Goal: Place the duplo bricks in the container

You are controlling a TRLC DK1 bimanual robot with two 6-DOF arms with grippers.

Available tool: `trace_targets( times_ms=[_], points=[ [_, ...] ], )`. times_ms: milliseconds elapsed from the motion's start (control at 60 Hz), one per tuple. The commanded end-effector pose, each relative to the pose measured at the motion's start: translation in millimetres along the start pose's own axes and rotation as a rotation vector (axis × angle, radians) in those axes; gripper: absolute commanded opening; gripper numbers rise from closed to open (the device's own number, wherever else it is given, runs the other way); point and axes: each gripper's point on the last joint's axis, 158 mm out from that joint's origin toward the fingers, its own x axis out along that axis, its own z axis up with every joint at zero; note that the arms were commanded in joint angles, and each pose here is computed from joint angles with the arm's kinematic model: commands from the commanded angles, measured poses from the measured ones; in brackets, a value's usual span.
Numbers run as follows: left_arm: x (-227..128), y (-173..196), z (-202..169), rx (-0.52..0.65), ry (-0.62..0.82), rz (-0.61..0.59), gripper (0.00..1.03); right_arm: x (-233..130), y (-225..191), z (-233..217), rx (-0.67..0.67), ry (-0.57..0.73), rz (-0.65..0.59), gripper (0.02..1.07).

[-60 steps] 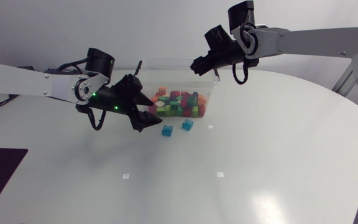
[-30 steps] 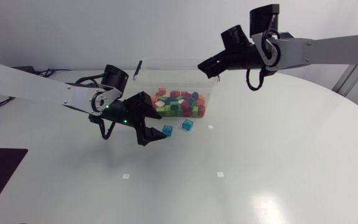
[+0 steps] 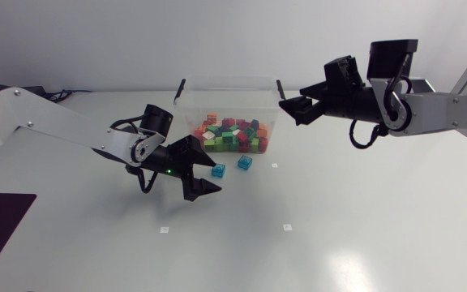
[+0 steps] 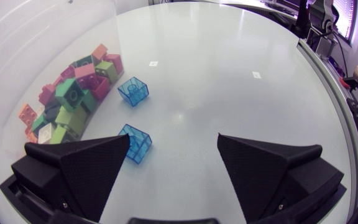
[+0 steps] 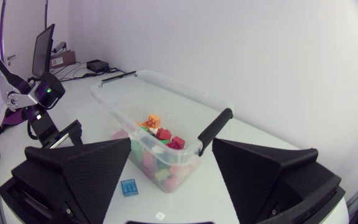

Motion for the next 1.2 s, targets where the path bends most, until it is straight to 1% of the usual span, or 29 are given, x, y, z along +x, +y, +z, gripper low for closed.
trace_targets(
  times_ms=[0,333,683,850,1033,1183],
  points=[
    [9,-1,-7,0.005,-0.010,-0.021,0.98,-11,0,-8,0.021,-0.008,0.000,0.97],
    [14,23,-8,-0.032,-0.033,0.016,0.98,-24,5,-38,0.035,0.007,0.015,0.97],
    [19,41,-14,-0.037,-0.049,0.051,0.98,-17,12,-77,0.056,0.046,0.048,0.97],
    [26,50,-19,-0.035,-0.055,0.061,0.98,-15,15,-87,0.060,0.057,0.055,0.97],
    [32,54,-20,-0.029,-0.058,0.062,0.98,-12,19,-94,0.063,0.069,0.068,0.97],
    [33,45,-24,-0.029,-0.049,0.049,0.96,-6,27,-104,0.064,0.080,0.088,0.97]
  ],
)
